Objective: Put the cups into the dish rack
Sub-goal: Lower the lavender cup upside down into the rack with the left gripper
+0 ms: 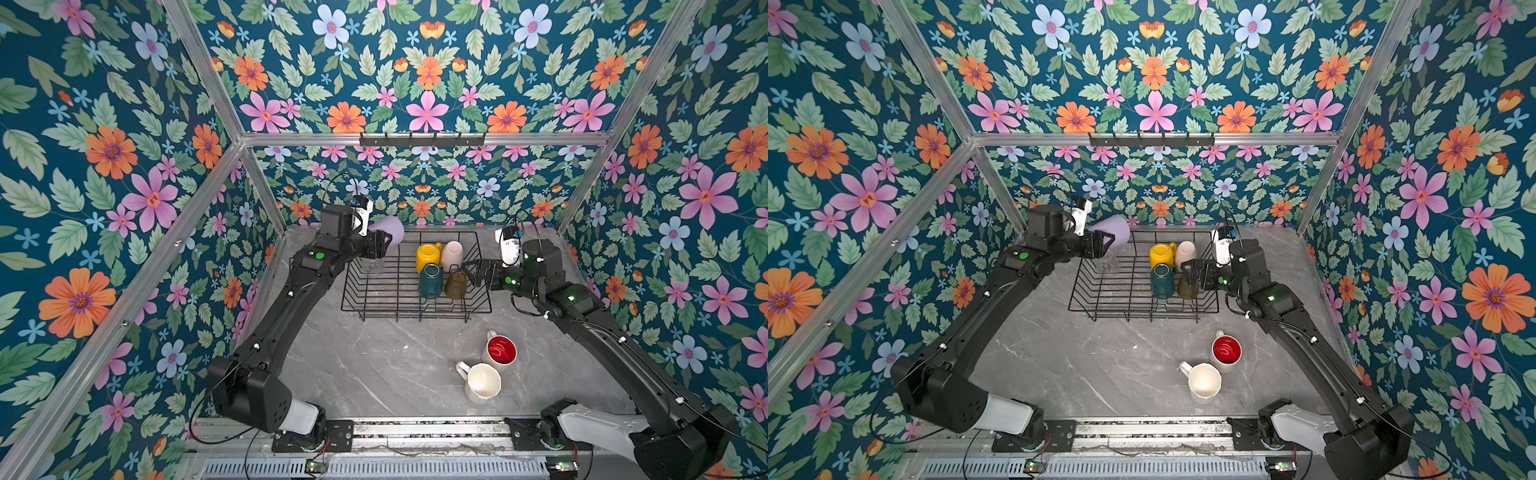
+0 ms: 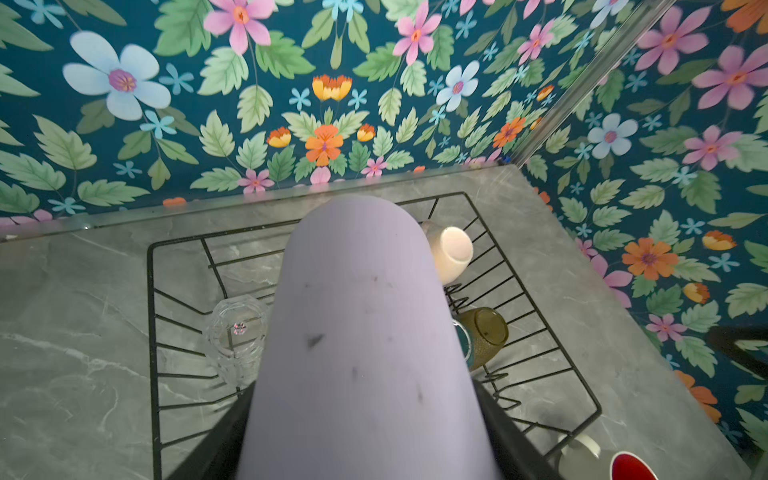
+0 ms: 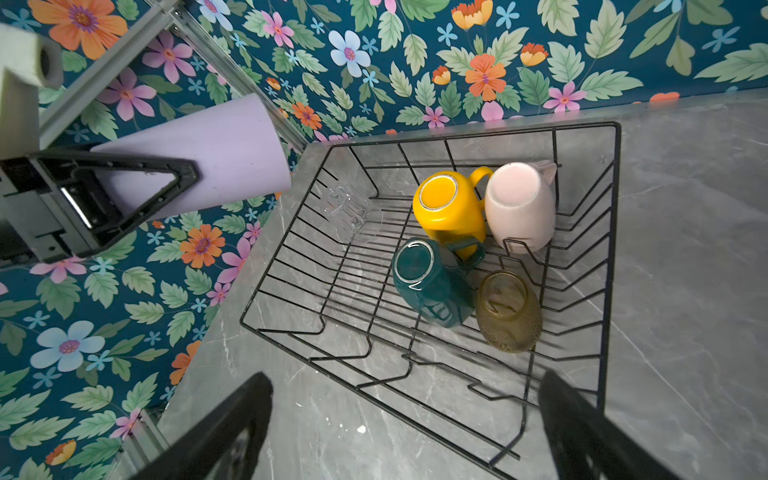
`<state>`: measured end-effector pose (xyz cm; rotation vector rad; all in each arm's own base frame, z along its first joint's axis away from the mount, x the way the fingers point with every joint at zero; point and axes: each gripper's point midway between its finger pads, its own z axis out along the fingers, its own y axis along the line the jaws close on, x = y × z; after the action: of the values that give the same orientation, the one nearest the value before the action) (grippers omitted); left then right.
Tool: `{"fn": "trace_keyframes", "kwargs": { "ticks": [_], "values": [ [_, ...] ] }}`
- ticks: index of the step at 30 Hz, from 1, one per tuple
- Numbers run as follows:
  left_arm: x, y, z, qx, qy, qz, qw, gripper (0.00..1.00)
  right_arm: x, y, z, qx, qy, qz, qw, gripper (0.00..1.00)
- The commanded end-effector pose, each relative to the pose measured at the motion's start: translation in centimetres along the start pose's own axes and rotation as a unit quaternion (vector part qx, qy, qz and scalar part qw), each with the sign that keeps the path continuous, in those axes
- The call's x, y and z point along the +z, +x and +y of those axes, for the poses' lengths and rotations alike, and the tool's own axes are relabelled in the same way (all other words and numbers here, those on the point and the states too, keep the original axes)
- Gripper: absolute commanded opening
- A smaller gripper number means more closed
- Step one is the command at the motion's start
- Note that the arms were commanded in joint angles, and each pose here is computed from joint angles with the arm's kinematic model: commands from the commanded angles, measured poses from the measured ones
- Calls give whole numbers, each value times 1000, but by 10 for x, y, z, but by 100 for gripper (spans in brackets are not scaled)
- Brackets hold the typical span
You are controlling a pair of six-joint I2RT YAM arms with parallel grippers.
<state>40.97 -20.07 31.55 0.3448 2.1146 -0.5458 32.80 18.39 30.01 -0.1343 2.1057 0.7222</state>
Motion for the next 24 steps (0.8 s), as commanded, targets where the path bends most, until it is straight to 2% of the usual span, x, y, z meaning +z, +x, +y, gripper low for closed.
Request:
{"fn": "trace_keyframes", "kwargs": {
  "ticks": [1,8,24],
  "values": [
    [16,16,7,12,-33,53,998,0,-2,-2,-4,-19,10,-9,1000,99],
    [48,27,16,27,-92,112,989,0,-2,5,-6,-29,7,-9,1000,99],
    [113,68,29,42,-136,202,969,0,0,21,-7,-31,-7,5,999,99]
  ]
}}
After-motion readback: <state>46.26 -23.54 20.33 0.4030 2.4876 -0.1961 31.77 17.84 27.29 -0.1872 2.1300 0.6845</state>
